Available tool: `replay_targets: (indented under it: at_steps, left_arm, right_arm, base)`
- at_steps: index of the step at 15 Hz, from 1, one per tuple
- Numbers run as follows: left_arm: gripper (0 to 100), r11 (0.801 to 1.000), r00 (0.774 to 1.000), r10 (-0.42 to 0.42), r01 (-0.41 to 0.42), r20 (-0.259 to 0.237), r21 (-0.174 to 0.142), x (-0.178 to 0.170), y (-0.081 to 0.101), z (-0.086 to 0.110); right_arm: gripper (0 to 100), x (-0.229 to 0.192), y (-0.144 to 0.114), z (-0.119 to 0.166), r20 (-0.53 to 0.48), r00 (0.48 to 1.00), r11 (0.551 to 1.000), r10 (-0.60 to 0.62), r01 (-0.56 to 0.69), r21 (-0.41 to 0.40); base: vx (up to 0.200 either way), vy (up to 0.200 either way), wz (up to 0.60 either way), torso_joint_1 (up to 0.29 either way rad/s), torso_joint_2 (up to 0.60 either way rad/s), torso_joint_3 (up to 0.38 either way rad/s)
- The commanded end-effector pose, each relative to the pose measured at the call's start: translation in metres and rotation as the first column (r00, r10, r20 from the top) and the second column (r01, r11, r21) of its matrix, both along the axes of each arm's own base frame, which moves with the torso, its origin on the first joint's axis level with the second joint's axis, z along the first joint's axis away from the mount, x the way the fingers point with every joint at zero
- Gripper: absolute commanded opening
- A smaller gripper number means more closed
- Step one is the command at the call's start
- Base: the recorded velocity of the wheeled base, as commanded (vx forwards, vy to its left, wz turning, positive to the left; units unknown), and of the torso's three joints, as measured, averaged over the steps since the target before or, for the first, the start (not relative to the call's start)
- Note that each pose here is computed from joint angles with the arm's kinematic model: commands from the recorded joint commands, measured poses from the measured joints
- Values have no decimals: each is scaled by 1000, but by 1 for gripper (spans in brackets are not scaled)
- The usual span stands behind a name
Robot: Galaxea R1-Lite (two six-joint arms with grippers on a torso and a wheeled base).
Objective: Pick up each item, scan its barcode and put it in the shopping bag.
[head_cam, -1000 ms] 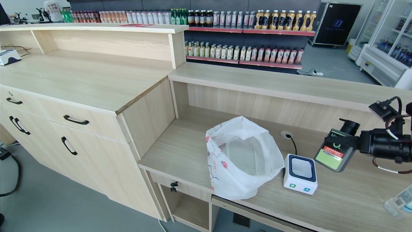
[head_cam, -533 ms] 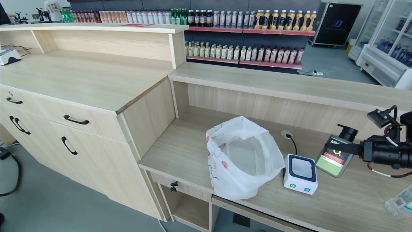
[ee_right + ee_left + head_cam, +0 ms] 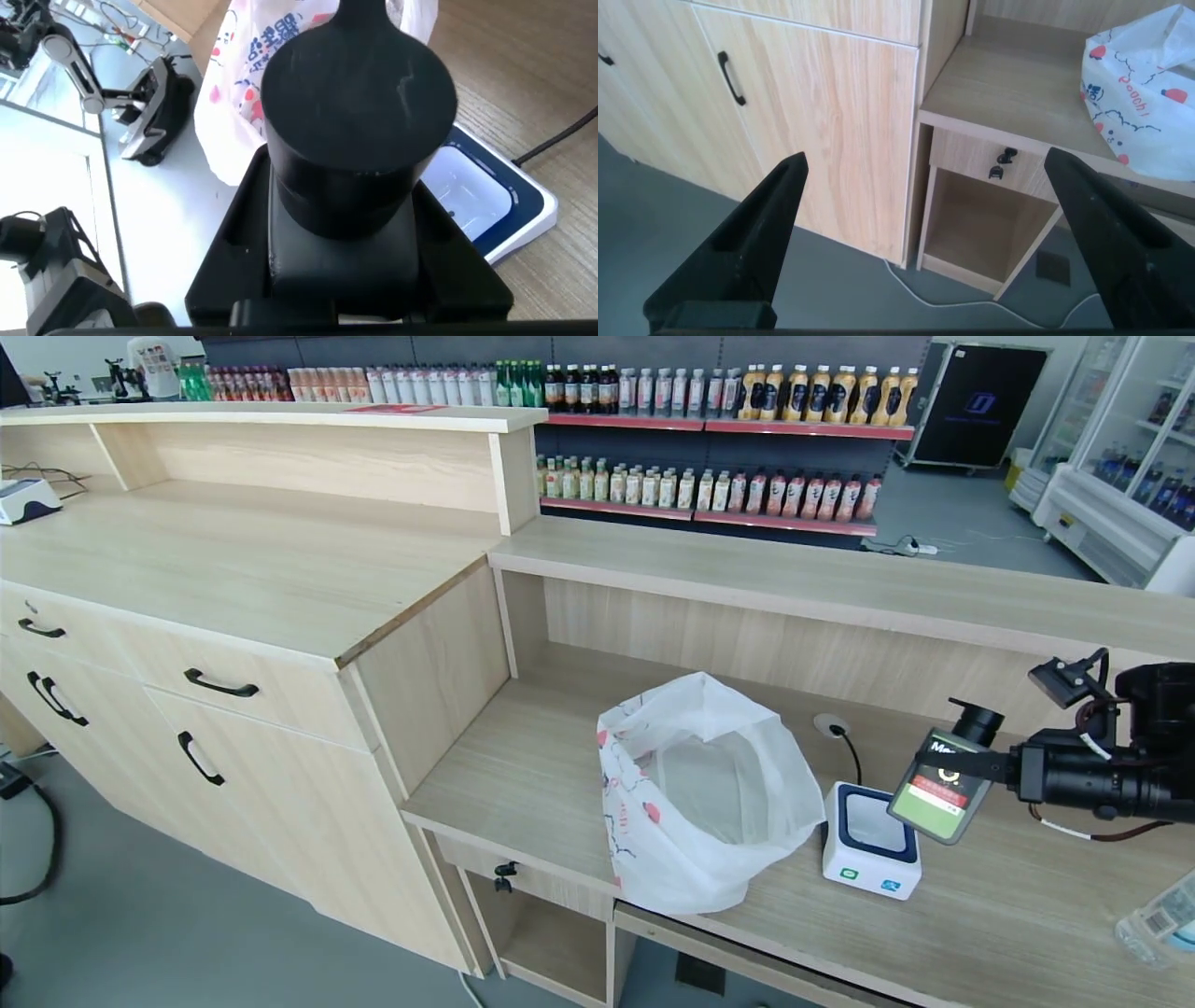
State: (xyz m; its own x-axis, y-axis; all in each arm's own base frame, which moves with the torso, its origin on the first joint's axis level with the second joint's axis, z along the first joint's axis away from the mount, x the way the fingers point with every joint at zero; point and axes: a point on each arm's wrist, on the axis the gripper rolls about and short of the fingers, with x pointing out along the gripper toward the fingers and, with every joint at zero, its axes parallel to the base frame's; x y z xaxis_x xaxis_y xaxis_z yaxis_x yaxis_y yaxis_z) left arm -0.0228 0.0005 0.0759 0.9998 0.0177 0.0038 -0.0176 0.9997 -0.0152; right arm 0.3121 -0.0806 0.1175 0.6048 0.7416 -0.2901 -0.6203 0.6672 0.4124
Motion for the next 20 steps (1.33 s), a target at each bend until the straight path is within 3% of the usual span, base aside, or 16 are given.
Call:
replay_targets:
  at_steps: [1, 20]
  left_arm:
    - [100, 1000, 1000, 1, -1, 1, 0, 0, 0, 0]
    - [100, 1000, 1000, 1, -1, 1, 0, 0, 0, 0]
  right_arm:
    - [0, 2, 0, -10, -9, 1000, 1000, 11, -11, -8]
    - [0, 39, 15, -31, 45, 994, 994, 101, -99, -49]
  base:
    - [0, 0, 0, 0, 0, 0]
    - [0, 0, 0, 0, 0, 0]
